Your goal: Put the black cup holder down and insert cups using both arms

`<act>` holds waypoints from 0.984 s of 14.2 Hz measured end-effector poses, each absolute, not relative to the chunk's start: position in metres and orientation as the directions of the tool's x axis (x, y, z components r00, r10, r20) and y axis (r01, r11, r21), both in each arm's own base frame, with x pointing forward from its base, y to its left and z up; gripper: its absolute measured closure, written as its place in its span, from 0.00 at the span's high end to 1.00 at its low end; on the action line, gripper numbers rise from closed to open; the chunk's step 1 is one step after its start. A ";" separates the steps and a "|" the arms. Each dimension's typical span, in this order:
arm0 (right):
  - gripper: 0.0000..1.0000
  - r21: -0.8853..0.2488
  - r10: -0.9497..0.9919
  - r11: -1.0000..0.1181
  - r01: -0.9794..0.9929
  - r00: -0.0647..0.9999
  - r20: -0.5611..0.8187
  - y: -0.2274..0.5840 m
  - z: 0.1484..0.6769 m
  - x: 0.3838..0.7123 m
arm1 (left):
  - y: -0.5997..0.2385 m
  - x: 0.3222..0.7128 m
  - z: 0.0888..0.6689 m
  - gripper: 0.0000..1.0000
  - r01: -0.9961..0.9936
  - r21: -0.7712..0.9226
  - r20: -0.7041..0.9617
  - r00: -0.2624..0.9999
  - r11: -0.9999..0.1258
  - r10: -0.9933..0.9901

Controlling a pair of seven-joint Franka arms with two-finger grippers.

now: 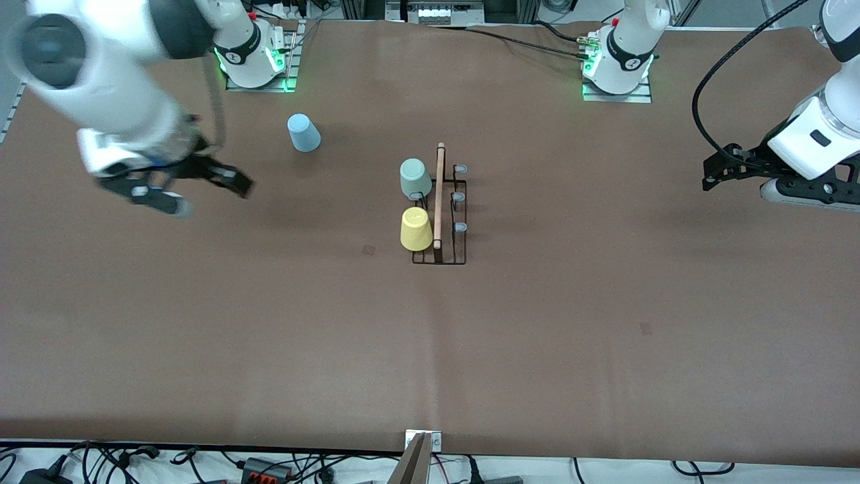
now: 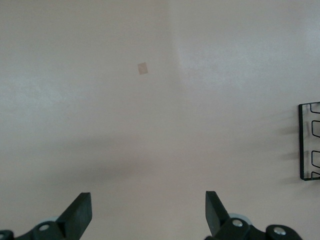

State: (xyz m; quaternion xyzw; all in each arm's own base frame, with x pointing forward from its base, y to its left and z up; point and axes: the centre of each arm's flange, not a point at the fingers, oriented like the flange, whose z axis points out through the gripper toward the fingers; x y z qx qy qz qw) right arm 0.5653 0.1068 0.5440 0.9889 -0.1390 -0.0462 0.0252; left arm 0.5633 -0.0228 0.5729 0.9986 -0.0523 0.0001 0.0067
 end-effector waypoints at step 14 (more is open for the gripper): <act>1.00 0.020 -0.170 -0.985 -0.169 0.981 -0.092 -0.039 0.584 0.586 | -0.023 0.563 0.573 1.00 -0.105 0.013 0.001 0.995 -0.994 -0.105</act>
